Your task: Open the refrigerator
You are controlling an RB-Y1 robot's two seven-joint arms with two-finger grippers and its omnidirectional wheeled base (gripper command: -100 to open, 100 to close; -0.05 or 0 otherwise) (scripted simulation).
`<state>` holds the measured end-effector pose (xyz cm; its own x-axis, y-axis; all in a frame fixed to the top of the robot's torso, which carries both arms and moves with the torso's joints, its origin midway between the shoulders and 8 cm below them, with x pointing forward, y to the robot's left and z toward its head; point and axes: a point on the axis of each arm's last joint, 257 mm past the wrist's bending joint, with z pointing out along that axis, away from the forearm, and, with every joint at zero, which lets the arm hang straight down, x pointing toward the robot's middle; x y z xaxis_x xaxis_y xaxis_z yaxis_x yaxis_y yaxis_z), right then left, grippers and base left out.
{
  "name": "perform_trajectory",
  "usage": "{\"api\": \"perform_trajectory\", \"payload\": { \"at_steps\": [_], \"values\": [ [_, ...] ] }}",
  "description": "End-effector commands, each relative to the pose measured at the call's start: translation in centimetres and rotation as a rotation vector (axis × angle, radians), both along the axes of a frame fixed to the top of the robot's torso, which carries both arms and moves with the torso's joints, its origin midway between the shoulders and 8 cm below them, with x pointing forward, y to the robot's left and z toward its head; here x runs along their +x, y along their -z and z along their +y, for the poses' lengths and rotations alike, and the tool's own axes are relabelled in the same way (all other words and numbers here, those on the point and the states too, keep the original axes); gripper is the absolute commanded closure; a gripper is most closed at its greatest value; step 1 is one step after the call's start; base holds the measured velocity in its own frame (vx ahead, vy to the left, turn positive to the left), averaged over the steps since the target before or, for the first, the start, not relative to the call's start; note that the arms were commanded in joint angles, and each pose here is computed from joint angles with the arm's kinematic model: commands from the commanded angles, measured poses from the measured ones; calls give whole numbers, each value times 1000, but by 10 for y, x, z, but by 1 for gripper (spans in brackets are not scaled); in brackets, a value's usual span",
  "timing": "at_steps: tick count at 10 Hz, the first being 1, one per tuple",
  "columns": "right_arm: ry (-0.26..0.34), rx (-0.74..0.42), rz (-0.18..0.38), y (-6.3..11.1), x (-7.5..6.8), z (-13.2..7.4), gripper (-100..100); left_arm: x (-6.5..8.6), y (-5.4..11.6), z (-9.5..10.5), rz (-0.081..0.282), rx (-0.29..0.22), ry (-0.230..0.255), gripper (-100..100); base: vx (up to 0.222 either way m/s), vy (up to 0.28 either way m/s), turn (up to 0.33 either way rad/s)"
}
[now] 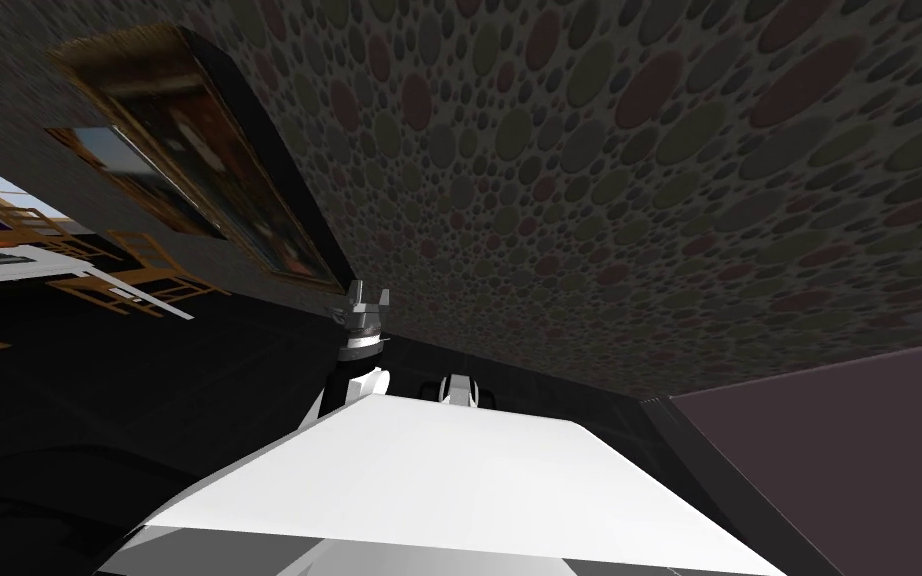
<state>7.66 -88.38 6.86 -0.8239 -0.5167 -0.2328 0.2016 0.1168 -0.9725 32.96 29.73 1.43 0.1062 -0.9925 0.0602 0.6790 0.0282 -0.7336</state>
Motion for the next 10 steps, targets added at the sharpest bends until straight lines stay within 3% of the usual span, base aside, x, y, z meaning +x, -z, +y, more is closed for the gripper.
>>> {"api": "perform_trajectory", "payload": {
  "at_steps": [1, 2, 3, 5, 6, 7, 9, 10],
  "values": [
    [63, 37, 21, 27, -29, -17, 100, 0, 0, 0, 0, 0, 0, 0, 5, 8, 11],
    [33, 28, 12, 25, 1, -22, 100, 0, 0, 0, 0, 0, 0, 0, 59, 97, 93],
    [37, 31, -3, 24, 5, -27, 100, 0, 0, 0, 0, 0, 0, 0, 59, 136, 108],
    [92, 64, 29, 46, -18, -40, 100, 0, 0, 0, 0, 0, 0, 0, 34, 54, 42],
    [121, 66, 34, 49, -32, -46, 100, 0, 0, 0, 0, 0, 0, 0, 20, -5, -17],
    [82, 54, 32, 38, 6, -51, 100, 0, 0, 0, 0, 0, 0, 0, 64, 104, 154],
    [139, 66, 27, 48, -15, -64, 100, 0, 0, 0, 0, 0, 0, 0, 70, 90, 74],
    [181, 77, 50, 58, -36, -71, 100, 0, 0, 0, 0, 0, 0, 0, 19, 10, 17]
  ]
}}
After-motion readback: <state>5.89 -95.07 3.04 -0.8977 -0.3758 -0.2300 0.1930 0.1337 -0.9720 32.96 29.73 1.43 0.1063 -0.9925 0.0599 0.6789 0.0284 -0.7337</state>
